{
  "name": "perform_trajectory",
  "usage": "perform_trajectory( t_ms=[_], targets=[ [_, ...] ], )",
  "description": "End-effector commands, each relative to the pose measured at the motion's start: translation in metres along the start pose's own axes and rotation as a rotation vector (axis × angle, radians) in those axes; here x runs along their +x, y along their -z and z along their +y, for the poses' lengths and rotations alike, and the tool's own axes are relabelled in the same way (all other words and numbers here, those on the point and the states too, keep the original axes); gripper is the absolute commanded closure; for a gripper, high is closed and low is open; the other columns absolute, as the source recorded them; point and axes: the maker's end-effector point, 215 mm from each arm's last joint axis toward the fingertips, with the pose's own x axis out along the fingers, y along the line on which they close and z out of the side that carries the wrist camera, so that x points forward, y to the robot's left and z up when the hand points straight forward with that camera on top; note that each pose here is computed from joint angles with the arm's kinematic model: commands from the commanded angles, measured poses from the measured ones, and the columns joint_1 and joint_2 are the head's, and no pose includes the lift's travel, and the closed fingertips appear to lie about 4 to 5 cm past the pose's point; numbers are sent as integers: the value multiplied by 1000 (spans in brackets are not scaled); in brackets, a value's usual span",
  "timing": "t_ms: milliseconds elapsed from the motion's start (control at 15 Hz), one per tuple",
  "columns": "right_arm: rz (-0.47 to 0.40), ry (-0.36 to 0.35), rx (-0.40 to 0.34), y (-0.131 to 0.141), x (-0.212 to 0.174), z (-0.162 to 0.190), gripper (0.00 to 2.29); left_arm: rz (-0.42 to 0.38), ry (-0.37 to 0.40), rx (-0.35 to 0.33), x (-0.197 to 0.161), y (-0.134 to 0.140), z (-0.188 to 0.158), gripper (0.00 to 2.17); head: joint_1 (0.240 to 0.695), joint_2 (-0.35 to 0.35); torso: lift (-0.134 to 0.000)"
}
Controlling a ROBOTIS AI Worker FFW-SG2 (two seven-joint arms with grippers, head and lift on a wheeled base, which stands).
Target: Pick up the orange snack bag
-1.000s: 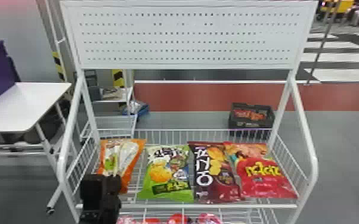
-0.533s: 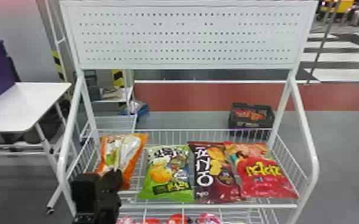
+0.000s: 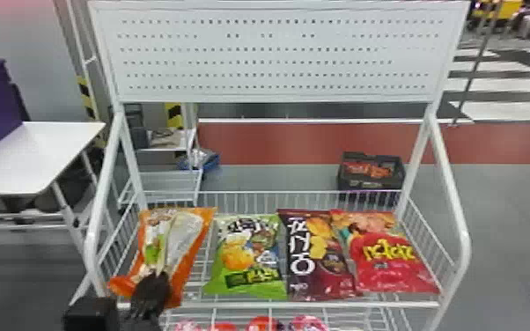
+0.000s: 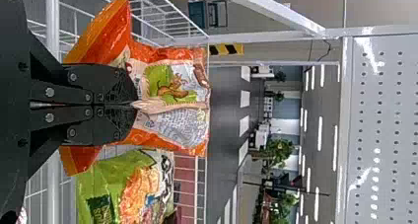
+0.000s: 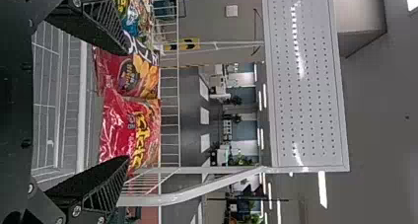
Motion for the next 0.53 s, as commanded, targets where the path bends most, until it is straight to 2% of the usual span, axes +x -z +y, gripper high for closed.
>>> perform_trajectory(
  t_ms=[0, 467],
  targets=[
    [1, 1, 1, 1, 2, -1, 144, -18, 0, -15, -25, -2, 4, 1355, 499, 0, 0],
    [8, -2, 4, 7, 6, 1, 144, -68, 11, -60, -84, -7, 11, 1355, 499, 0, 0]
  ],
)
